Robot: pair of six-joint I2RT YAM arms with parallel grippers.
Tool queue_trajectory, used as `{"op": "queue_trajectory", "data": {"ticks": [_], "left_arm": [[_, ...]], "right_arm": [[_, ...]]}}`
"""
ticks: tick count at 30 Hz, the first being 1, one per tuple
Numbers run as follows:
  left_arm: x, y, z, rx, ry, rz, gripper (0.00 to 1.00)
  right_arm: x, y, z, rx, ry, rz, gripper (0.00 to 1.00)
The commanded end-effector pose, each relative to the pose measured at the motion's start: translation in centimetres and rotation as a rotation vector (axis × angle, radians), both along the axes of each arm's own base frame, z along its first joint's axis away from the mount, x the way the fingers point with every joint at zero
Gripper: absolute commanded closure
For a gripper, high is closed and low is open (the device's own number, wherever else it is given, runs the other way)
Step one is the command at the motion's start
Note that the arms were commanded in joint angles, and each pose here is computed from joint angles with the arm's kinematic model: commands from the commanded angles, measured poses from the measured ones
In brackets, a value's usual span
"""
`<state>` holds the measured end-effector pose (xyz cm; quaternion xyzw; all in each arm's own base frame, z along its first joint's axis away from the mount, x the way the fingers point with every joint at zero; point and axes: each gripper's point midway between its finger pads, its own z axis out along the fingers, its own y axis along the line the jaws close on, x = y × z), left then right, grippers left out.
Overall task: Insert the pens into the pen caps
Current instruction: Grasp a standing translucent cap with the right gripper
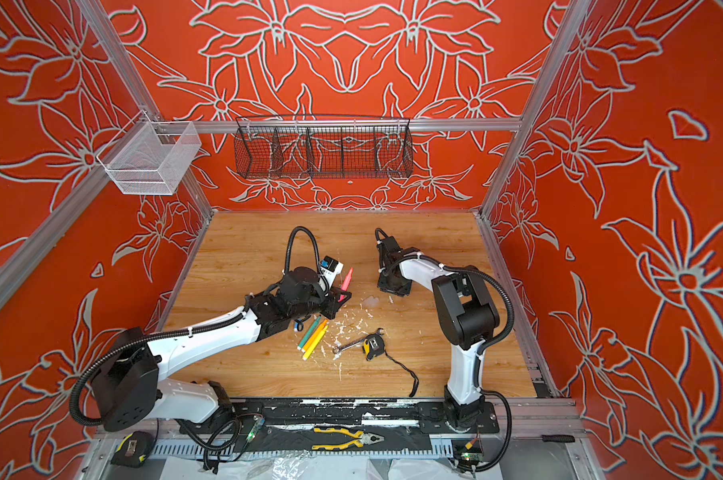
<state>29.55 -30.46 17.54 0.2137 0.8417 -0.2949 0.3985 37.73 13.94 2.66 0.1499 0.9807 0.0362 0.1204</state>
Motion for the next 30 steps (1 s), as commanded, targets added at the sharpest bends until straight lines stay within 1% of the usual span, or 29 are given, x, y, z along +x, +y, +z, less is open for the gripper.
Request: {"op": "queue_trajectory", "data": {"ticks": [1,7,14,23,28,30], "left_arm": [[0.2,-0.2,0.9,0.006,-0.026,-0.003,1.0],[-0.1,-0.4,1.2,0.006,-0.036,-0.01,1.0],[-0.1,-0.4,1.2,0.014,-0.037,-0.005,1.0],[0.0,-0.2,1.1,0.025,-0.043,0.003,1.0],[-0.1,-0.4,1.2,0.021,-0.042,-0.004,1.0],[-0.1,-0.4,1.2,0.021,-0.043,-0.002,1.0]], "right_arm": [[-0.3,-0.4,-0.6,-0.014,0.038,-0.002,0.63],[-0.3,-0.5,-1.2,-0.033,0.066,0.0,0.64],[-0.3,-0.8,-1.4,-0.056,0.079,0.004,0.67],[-0.2,-1.3,-1.5,-0.092,0.086,0.004,0.68],[-0.1,-1.3,-1.6,-0.096,0.094,0.011,0.72],[-0.1,-1.1,-1.7,-0.089,0.095,0.013,0.75]]}}
